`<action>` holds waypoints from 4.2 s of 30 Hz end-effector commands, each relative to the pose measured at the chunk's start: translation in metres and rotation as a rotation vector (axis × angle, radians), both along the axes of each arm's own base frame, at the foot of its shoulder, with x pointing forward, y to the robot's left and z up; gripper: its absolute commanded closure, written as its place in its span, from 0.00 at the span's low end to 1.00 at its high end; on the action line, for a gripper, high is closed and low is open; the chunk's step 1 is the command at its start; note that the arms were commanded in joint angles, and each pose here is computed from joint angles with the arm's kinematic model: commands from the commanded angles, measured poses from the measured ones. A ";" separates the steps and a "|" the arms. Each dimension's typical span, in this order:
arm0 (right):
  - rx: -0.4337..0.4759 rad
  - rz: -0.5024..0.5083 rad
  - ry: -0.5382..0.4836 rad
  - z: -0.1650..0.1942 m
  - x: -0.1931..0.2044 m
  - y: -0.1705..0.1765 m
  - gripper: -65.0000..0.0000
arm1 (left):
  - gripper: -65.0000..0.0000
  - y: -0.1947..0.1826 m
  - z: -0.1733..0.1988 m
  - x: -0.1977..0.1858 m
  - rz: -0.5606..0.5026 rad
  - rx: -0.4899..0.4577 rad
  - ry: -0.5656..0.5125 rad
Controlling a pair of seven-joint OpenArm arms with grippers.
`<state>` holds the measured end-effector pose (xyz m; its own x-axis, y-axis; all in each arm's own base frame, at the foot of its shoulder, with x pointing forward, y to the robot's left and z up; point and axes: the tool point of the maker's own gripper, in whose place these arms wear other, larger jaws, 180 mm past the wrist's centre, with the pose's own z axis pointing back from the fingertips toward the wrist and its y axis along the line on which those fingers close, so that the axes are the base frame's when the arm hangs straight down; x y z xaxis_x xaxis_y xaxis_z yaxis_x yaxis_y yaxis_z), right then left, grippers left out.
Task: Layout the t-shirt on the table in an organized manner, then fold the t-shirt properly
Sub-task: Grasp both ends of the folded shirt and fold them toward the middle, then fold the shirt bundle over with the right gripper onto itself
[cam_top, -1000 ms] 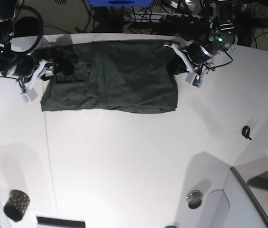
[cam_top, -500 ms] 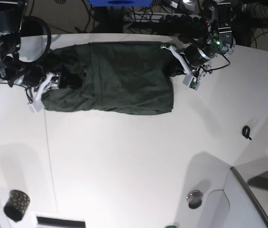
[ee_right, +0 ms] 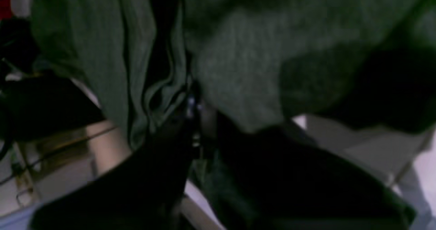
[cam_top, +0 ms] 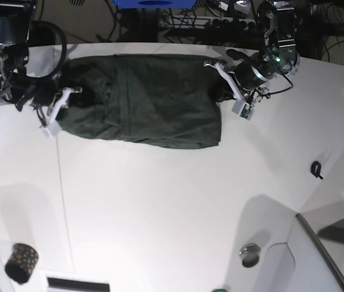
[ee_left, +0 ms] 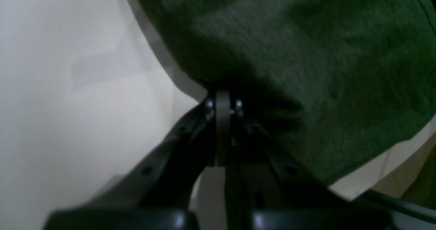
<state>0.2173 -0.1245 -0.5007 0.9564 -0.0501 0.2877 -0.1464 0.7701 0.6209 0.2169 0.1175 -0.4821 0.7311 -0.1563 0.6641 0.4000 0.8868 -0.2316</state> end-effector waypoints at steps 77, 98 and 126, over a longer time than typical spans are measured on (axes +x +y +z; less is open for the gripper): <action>0.018 0.304 -0.132 0.092 0.027 0.225 0.53 | 1.00 0.011 0.037 0.028 -0.073 0.097 -0.117; 0.017 0.374 -0.362 0.163 0.039 0.240 0.75 | 1.00 0.202 0.049 -0.053 0.294 0.338 -0.015; -0.190 0.067 -0.248 0.068 0.073 0.146 0.99 | 1.00 0.228 0.052 -0.064 0.409 0.346 -0.012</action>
<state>0.2793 0.0197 -0.4437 0.8750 0.1003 0.4737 -0.3166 0.8587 0.4030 0.1466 0.3403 -0.4402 0.7917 -0.0538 0.6086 -0.0006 0.9960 0.0889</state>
